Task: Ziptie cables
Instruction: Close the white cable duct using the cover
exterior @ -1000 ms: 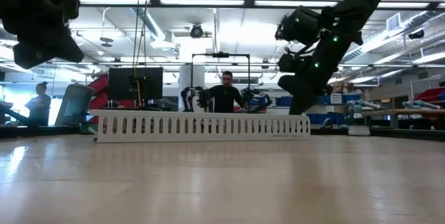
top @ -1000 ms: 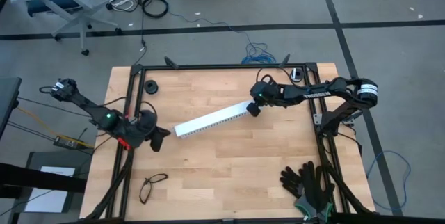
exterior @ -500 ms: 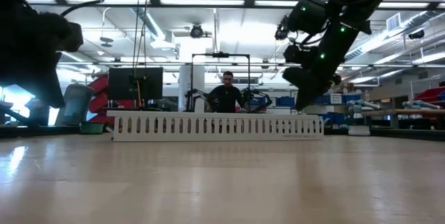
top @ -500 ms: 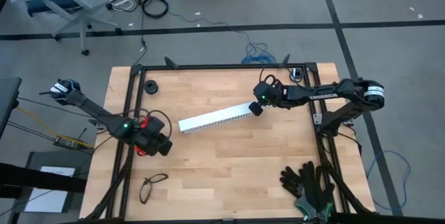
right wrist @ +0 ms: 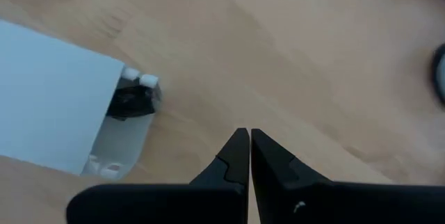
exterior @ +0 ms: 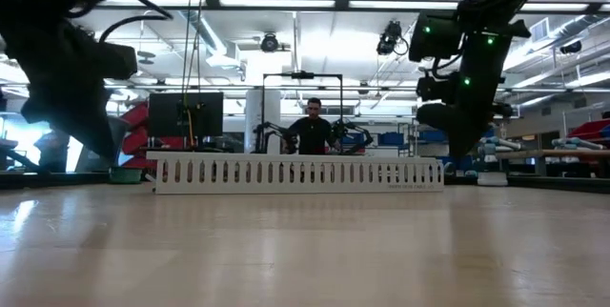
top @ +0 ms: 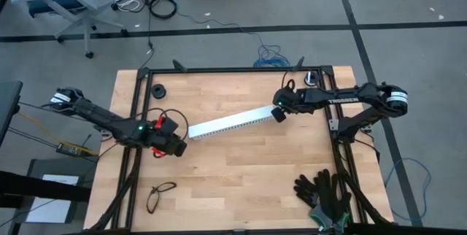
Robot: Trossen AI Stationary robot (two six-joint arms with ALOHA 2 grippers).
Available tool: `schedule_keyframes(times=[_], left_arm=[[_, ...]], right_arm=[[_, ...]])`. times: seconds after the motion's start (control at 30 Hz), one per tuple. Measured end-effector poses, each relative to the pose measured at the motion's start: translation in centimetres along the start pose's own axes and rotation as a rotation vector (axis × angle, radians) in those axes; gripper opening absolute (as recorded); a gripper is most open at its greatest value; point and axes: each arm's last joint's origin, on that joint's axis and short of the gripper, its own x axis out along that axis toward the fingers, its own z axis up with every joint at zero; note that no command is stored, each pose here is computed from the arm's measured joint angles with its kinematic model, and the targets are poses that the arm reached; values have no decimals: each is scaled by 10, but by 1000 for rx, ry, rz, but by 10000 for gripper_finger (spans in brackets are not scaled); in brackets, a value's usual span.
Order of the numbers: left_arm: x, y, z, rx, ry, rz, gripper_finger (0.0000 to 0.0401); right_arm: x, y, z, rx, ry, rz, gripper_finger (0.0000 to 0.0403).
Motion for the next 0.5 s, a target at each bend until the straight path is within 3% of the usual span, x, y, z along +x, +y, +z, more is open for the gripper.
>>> schedule_keyframes(times=[0.2, 0.43, 0.5], left_arm=[[13, 0, 11, 19, 34, 11, 0], [29, -6, 33, 71, 3, -66, 0], [34, -6, 37, 84, 14, -77, 0]], right_arm=[[14, -7, -10, 63, 20, 41, 0], [20, 8, -2, 121, -116, 331, 0], [21, 11, -1, 98, -116, 336, 0]])
